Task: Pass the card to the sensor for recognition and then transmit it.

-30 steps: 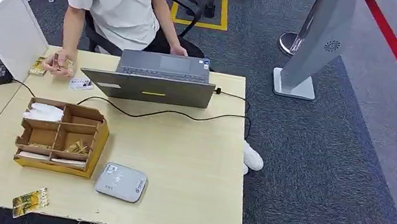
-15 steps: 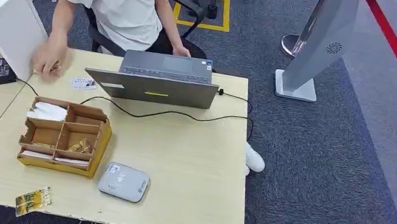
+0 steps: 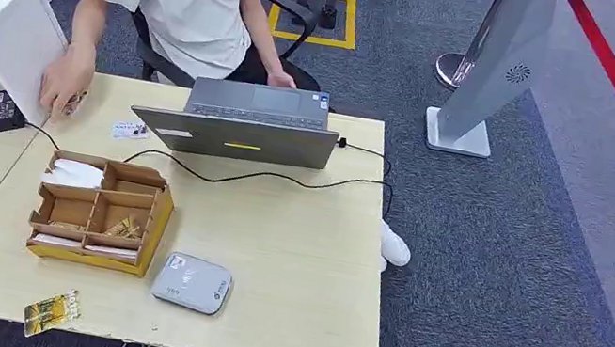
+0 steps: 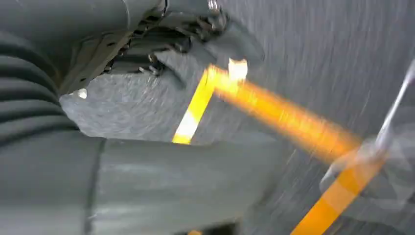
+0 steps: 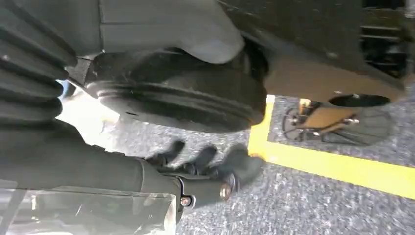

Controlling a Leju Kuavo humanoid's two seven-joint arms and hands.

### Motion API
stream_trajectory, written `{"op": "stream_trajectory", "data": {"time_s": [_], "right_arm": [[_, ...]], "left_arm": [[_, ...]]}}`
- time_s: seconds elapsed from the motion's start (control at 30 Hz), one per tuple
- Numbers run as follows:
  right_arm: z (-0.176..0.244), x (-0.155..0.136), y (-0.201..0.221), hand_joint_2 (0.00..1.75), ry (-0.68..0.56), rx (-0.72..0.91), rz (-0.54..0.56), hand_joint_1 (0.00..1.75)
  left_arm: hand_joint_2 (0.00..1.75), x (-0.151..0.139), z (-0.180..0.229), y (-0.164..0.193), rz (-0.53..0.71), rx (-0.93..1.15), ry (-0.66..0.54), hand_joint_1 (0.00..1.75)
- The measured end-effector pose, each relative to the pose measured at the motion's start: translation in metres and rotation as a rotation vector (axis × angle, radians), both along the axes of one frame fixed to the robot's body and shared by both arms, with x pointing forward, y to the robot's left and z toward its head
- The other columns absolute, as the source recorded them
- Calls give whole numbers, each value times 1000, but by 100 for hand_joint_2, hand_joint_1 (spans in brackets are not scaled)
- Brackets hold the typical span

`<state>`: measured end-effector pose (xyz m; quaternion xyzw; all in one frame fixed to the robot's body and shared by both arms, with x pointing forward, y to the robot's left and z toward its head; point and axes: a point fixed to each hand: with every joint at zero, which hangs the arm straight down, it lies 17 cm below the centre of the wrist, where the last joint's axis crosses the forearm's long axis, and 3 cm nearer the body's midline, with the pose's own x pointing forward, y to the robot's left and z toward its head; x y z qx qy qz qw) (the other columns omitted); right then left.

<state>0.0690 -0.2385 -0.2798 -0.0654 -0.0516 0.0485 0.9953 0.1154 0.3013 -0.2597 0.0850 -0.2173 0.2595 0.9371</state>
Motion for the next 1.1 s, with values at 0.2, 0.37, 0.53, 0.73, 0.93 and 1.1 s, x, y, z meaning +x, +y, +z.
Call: {"op": "stream_trajectory", "data": {"time_s": [0.2, 0.37, 0.53, 0.73, 0.93, 1.1], "right_arm": [[0, -4, 5, 0, 16, 20, 36, 0], [0, -6, 6, 0, 19, 22, 37, 0], [0, -7, 9, 0, 19, 36, 74, 0], [0, -7, 8, 175, 18, 27, 105, 0], [0, -5, 4, 0, 29, 8, 112, 0], [0, -5, 0, 0, 24, -16, 138, 0]], "left_arm": [[0, 1, -3, -72, -452, -51, 24, 0], [0, -3, -4, -85, -550, -59, 28, 0], [0, -11, -6, -92, -725, -30, 48, 0], [175, -23, -9, -93, -771, -52, 96, 0], [0, -26, -12, -87, -732, -41, 142, 0], [0, -29, -13, -88, -746, -45, 157, 0]]}}
